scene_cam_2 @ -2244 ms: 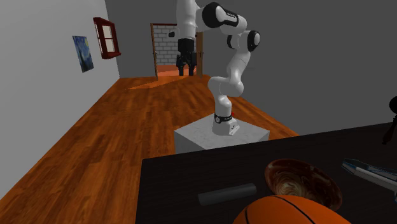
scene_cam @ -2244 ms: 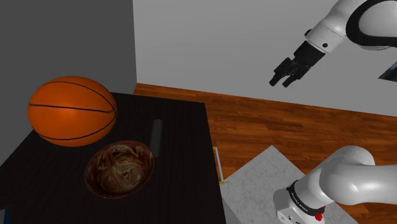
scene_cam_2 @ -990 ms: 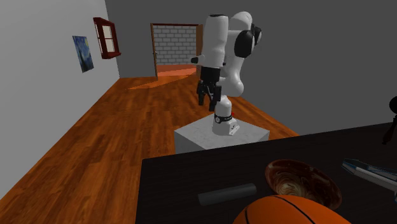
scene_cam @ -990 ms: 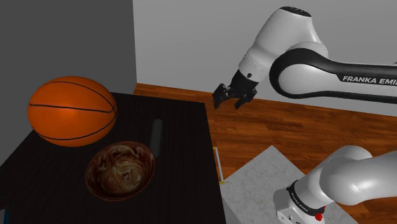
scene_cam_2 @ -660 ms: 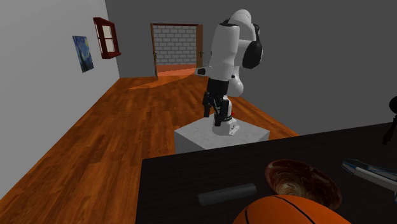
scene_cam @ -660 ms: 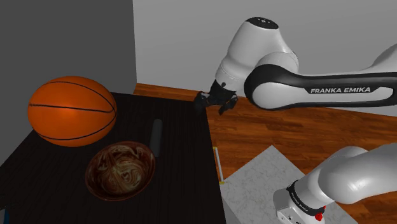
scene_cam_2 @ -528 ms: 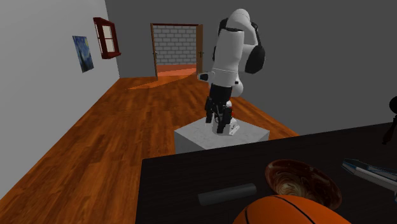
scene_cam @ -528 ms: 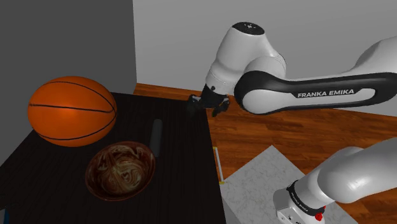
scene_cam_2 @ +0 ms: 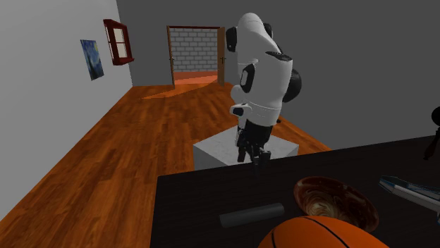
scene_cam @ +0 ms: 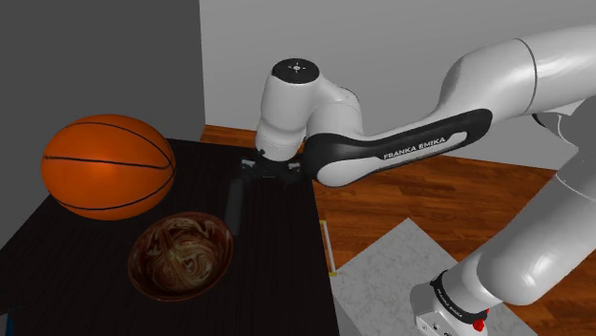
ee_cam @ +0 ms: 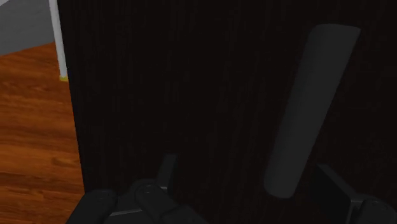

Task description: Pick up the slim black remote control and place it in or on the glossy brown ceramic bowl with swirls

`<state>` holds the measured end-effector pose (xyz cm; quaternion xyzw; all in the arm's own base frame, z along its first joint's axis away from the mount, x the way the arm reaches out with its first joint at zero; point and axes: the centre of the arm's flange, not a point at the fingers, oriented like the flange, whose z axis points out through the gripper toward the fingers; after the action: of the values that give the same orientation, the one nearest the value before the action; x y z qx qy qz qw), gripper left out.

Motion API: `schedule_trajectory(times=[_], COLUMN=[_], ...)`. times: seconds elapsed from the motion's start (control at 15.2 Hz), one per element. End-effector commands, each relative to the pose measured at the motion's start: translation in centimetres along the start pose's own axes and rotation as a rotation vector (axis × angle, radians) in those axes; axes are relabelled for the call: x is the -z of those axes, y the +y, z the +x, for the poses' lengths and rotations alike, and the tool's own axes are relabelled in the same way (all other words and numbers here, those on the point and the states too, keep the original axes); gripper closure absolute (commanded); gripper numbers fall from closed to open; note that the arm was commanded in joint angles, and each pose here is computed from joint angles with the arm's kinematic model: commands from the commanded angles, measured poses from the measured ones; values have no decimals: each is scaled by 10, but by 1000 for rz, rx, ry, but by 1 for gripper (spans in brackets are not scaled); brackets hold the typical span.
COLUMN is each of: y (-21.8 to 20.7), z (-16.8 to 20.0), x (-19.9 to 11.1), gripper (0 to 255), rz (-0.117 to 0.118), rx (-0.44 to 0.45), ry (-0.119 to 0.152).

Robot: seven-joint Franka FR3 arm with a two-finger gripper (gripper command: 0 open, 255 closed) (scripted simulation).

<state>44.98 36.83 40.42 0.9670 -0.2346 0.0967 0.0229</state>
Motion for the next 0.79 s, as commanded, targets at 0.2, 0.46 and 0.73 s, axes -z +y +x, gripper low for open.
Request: schedule_trajectory(times=[0.2,0.46,0.73], y=[-60,-86,-85], z=[0,0,1], x=[-40,-64,-85], gripper=[0,0,0], rz=[-34,-49,-49], rx=[-48,-68,-68], ry=[18,25,25])
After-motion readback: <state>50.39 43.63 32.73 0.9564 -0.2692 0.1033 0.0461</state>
